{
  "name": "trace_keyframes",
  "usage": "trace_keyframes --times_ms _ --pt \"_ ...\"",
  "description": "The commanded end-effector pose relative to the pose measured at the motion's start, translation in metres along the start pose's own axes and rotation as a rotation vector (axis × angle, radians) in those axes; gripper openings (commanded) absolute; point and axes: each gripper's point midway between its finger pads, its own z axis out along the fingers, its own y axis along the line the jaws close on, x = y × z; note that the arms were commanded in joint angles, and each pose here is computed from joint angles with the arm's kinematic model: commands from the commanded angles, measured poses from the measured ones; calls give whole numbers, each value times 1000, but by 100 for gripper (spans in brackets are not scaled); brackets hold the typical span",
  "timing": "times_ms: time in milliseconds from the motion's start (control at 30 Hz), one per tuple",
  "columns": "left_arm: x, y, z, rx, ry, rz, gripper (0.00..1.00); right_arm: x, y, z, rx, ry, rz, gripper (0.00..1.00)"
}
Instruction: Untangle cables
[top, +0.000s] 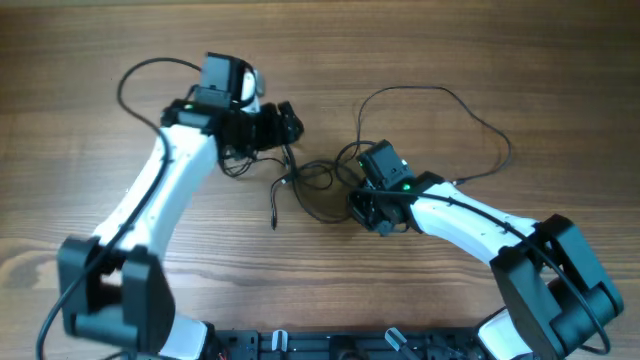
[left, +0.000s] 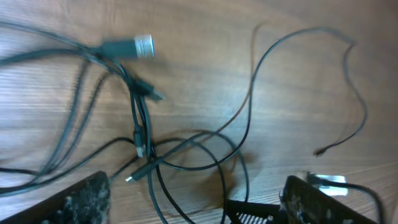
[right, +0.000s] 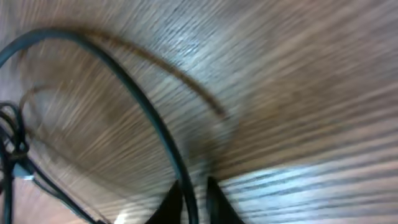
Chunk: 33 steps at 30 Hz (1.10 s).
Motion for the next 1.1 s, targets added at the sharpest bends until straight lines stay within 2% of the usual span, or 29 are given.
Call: trace_keyframes --times_ms 0,67,167,267,300,333,367,400,500,567,667,767,867,967,1000,1033,1067 --pt "26 -9 29 -23 102 25 84 -3 -8 5 23 -18 -9 4" --pt "42 -13 35 -39 154 33 84 -3 -8 5 24 -18 -15 4" --pt "63 -4 36 -150 193 -47 92 -3 -8 5 24 -18 -15 4" --pt "66 -8 37 -151 198 -70 100 -3 -8 5 23 -18 -12 4" --pt "66 -11 38 -145 194 -61 100 -3 -8 5 24 -18 -12 4" --pt "71 -9 37 -160 207 -52 94 -3 -8 5 24 -17 -12 4" --pt "73 -3 37 -200 203 -73 74 -3 -8 5 25 -17 -12 4" --pt "74 3 38 -235 192 -168 69 -3 -8 5 24 -17 -12 4" --pt "78 3 46 -235 176 -384 67 -3 -8 5 24 -18 -12 4" --pt "79 -5 51 -196 180 -408 64 -3 -8 5 24 -18 -12 4" --pt "92 4 62 -231 213 -576 66 -3 -8 5 25 -17 -12 4" --pt "94 -1 78 -197 228 -569 70 -3 -8 5 25 -18 -12 4" --pt "83 -6 98 -145 179 -564 62 -3 -8 5 24 -18 -12 4" --pt "80 0 111 -158 162 -583 58 -3 -8 5 25 -18 -15 4" --pt "79 0 114 -156 160 -582 54 -3 -8 5 25 -18 -16 4" --pt "77 0 117 -147 153 -578 42 -3 -8 5 24 -18 -15 4" --pt "74 -2 119 -137 147 -575 20 -3 -8 5 24 -18 -16 4"
